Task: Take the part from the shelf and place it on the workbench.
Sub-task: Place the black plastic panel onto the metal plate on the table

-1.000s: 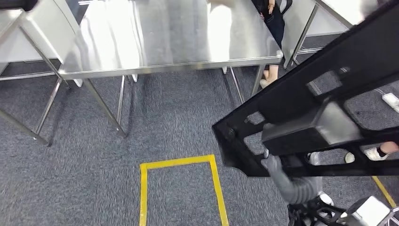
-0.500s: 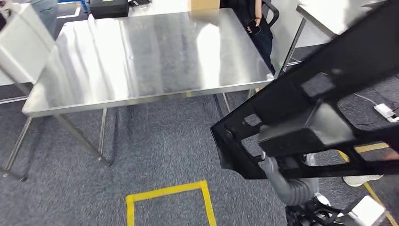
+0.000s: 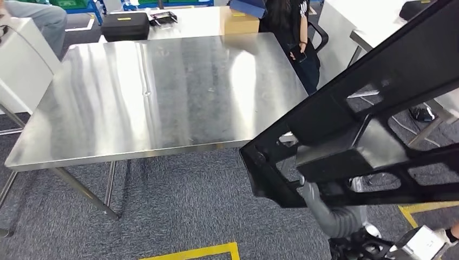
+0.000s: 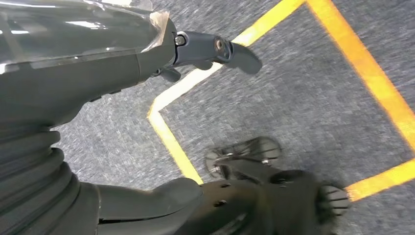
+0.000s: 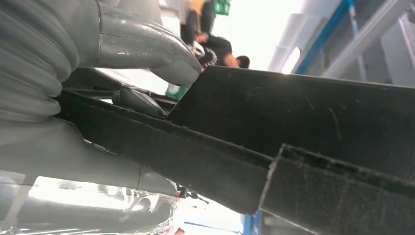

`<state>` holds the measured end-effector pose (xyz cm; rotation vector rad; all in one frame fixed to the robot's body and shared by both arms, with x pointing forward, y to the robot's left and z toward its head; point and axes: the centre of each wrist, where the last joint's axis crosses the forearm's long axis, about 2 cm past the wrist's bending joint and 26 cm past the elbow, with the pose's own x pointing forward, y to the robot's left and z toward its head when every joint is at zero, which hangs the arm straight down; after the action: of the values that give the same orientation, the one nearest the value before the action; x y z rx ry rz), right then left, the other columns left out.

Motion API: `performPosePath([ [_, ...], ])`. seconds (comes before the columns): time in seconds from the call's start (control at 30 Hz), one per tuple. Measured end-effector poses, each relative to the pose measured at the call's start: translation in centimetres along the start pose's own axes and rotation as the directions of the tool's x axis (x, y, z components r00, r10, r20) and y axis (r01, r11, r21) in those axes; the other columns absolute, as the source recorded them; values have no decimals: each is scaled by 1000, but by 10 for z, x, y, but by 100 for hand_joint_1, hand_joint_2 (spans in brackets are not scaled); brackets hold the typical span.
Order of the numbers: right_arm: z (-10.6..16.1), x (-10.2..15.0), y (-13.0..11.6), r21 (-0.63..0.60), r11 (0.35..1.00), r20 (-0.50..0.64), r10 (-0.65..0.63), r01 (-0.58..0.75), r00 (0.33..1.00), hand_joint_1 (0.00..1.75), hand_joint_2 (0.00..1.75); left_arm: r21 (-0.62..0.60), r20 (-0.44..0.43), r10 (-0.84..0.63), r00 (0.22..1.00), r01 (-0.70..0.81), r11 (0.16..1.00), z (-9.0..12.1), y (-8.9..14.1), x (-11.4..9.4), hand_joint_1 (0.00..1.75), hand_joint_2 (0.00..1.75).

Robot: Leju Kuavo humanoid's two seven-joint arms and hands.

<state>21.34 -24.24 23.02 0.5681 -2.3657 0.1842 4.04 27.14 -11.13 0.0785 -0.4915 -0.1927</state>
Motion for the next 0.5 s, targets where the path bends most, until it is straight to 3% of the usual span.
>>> performPosePath([
  [0.17, -10, 6, 3, 15, 1000, 50, -6, 5, 999, 175, 175, 16, 53, 5, 999, -6, 1000, -9, 4, 24, 0, 175],
  [0.37, -3, -2, 5, 28, 1000, -15, -6, 6, 1000, 175, 175, 26, 1, 15, 1000, -15, 1000, 0, 1, -1, 0, 175],
  [0.5, -10, -13, 9, 79, 994, -83, 81, -75, 993, 175, 175, 48, 2, 7, 1000, -7, 999, 2, -1, -5, 0, 175],
])
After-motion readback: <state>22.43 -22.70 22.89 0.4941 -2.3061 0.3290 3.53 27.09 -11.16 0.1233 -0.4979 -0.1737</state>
